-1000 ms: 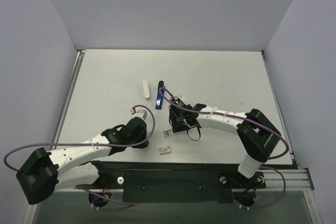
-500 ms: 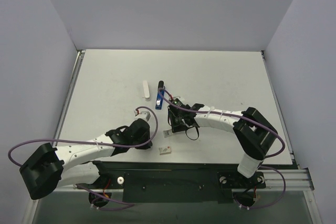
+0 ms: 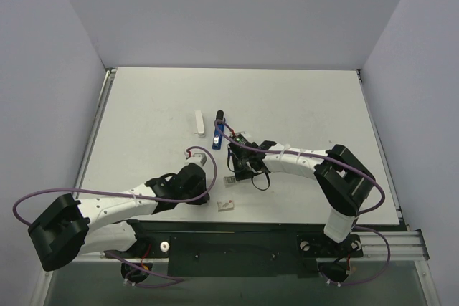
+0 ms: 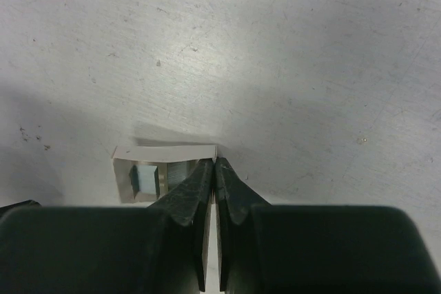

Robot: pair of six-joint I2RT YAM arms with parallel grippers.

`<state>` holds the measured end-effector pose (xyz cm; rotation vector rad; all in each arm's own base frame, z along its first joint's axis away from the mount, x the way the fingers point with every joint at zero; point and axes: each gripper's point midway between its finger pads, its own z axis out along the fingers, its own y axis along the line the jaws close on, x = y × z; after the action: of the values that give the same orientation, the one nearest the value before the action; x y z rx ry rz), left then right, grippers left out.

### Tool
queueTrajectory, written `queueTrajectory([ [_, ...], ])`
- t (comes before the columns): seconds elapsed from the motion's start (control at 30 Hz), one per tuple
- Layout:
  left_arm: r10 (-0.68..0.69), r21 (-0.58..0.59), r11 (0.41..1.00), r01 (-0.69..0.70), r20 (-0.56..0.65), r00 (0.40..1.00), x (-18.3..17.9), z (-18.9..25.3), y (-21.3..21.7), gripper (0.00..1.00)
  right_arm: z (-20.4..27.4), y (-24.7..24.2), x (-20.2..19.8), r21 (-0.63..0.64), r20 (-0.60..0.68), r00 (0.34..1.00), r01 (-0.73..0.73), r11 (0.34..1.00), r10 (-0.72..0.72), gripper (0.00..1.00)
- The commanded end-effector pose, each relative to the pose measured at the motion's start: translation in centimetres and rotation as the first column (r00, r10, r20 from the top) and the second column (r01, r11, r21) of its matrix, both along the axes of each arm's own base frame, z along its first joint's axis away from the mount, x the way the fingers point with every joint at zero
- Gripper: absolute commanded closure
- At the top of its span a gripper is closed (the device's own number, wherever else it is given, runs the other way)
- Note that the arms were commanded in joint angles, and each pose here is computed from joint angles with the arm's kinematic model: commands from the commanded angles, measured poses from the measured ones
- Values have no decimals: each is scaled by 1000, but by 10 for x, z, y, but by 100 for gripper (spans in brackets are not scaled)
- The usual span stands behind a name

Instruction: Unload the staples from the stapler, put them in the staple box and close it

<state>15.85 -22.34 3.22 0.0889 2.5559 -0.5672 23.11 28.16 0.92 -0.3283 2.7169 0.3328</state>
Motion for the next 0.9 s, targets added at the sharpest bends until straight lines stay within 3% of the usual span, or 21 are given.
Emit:
queueTrajectory([
  [0.0, 0, -39, 999, 1, 14, 1000, 2, 3, -8, 100, 8, 3, 1, -2, 2, 1000, 1, 1000, -1, 100],
  [0.53, -13, -67, 998, 15, 28, 1000, -6, 8, -15, 100, 19, -25, -21, -198, 111, 994, 20, 980, 2, 100],
  [0.87, -11, -74, 997, 12, 13, 1000, -13, -3, -17, 100, 16, -40, -42, -228, 136, 990, 67, 971, -36, 100],
])
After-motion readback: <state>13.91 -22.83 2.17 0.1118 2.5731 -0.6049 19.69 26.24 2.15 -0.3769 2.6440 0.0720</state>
